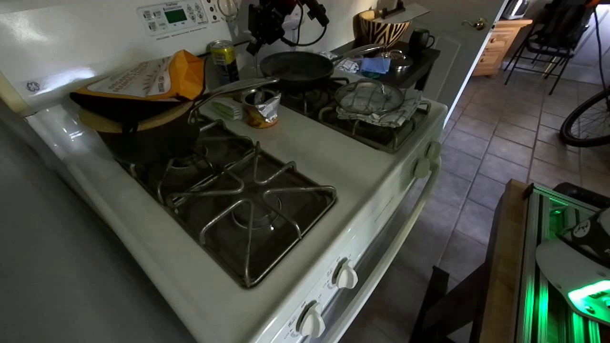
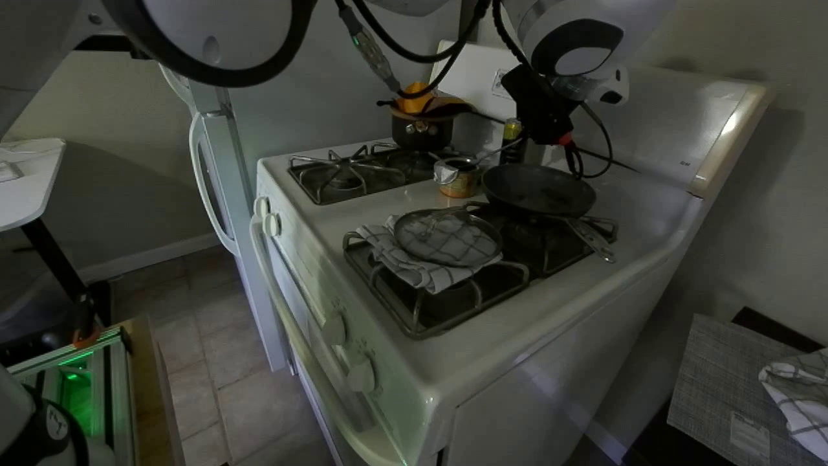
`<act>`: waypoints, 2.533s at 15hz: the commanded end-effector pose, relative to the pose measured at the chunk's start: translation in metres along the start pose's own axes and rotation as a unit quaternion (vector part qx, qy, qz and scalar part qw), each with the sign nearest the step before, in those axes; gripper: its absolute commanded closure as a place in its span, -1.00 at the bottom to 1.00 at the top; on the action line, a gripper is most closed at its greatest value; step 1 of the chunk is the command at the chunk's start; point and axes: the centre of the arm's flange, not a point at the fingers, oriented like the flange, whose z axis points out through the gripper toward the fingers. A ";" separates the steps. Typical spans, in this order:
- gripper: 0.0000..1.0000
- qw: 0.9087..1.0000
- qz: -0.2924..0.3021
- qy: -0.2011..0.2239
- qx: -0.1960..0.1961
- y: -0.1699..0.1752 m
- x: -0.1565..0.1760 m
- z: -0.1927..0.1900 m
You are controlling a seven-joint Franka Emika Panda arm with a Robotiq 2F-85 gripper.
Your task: Use the spoon to scoop up the contents in the tin can and put them on the can
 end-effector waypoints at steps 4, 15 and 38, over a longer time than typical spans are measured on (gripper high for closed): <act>0.96 0.994 -0.109 0.015 -0.027 -0.023 -0.031 -0.028; 0.95 0.967 -0.232 0.106 0.024 -0.056 -0.071 -0.043; 0.96 0.949 -0.258 0.161 -0.085 -0.076 -0.055 -0.050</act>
